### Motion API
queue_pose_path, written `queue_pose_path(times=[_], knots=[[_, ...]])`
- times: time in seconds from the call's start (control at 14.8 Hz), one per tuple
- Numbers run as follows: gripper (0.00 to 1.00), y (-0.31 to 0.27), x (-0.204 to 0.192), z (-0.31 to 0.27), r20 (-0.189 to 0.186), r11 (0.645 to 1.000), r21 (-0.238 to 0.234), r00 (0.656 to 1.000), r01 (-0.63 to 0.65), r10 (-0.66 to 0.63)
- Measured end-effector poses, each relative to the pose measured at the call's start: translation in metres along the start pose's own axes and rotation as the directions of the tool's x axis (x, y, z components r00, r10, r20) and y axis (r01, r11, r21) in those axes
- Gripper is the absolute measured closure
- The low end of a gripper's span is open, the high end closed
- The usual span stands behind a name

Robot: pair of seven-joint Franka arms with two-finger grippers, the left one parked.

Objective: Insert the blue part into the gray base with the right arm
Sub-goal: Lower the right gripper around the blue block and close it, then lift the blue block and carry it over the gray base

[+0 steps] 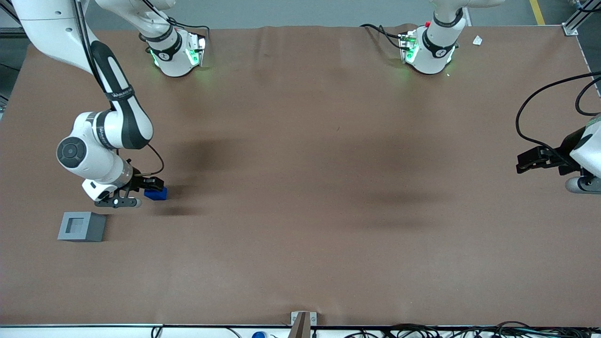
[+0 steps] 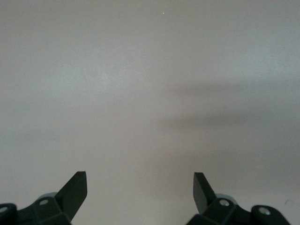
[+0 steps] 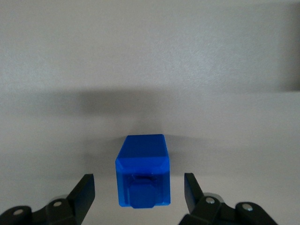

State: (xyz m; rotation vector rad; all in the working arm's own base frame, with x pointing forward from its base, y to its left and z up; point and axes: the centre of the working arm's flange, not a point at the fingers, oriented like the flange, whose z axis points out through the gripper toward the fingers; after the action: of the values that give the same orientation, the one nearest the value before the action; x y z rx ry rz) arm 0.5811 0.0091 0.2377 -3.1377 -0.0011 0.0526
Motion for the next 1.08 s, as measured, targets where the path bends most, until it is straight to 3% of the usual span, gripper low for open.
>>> queue_pose_path(times=[0.27, 0.34, 0.47, 0.81, 1.08], knots=[[0.23, -0.001, -0.003, 0.010, 0.012, 1.000, 0.000, 1.000, 0.002, -0.002], [0.29, -0.001, -0.003, 0.011, 0.012, 1.000, 0.000, 1.000, 0.002, -0.002], [0.50, -0.001, -0.003, 0.012, 0.012, 1.000, -0.001, 1.000, 0.002, -0.002], [0.49, -0.001, 0.002, -0.005, -0.011, 1.000, 0.000, 1.000, 0.002, -0.002], [0.49, 0.010, 0.015, -0.090, -0.046, 1.000, 0.001, 0.999, -0.017, 0.017]])
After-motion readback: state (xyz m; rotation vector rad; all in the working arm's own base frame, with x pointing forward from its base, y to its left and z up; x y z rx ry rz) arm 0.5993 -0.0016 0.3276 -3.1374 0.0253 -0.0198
